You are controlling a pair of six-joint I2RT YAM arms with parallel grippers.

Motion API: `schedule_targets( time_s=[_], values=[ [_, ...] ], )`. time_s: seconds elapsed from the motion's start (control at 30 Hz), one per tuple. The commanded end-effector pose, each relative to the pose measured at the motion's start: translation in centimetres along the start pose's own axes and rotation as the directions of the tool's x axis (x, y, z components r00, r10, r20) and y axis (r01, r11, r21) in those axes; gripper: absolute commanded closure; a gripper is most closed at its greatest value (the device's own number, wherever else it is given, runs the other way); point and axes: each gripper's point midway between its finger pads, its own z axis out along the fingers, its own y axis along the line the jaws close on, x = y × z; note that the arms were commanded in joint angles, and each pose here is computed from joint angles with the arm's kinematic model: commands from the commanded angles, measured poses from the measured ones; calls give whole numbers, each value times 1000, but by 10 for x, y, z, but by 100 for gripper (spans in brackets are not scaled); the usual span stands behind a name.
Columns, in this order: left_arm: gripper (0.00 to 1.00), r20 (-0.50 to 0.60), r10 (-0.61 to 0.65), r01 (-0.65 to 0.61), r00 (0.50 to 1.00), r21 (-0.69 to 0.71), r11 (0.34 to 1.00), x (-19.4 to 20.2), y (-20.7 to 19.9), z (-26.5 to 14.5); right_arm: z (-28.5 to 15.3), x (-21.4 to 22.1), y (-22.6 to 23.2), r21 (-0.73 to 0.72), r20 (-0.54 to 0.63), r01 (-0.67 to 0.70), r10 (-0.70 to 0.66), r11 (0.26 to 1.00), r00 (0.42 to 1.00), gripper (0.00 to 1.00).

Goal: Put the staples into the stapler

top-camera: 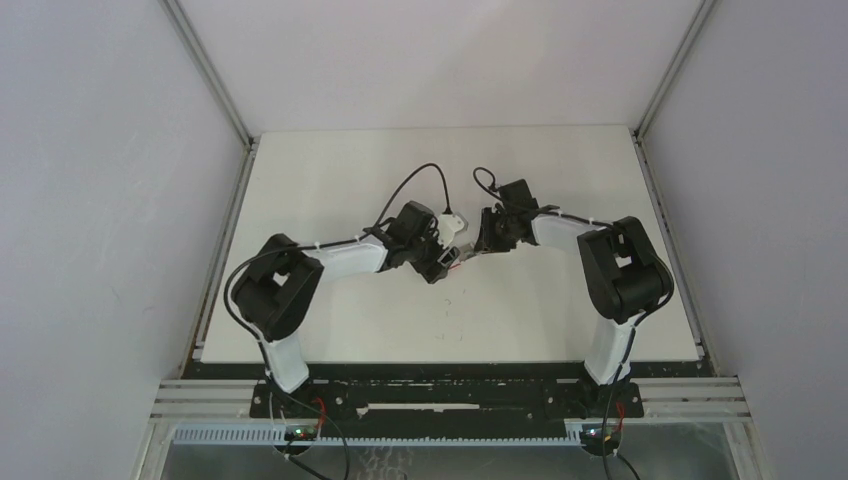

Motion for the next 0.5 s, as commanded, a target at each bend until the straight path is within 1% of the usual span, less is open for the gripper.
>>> schedule_targets(
  time_s=[0.0,0.07,0.13,0.23,0.27,0.3,0.37,0.4,0.47],
  values=[
    [26,144,-37,41,989,-31,999,-49,-1,-43,-28,-35,28,-53,104,87,-81,995,991,69],
    [25,204,-58,72,977,-61,996,-64,1,-65,-38,-41,31,-40,135,108,-102,993,986,61],
    [25,265,-84,114,960,-101,988,-74,5,-86,-47,-47,31,-3,168,130,-128,991,978,57],
    [22,381,-138,222,914,-187,957,-89,18,-126,-58,-51,31,61,196,181,-189,982,962,55],
    [21,417,-172,277,892,-208,938,-93,22,-142,-60,-50,32,77,195,195,-207,978,959,55],
    [20,450,-212,342,868,-229,912,-95,28,-157,-60,-48,33,87,189,207,-221,974,957,55],
    [17,509,-306,460,805,-209,863,-99,35,-190,-57,-41,40,93,167,228,-241,969,956,55],
    [15,534,-354,512,768,-179,840,-99,37,-206,-55,-37,43,93,156,232,-244,968,957,55],
    [14,576,-452,606,681,-96,790,-94,44,-235,-50,-33,45,101,141,231,-244,968,959,55]
  ],
)
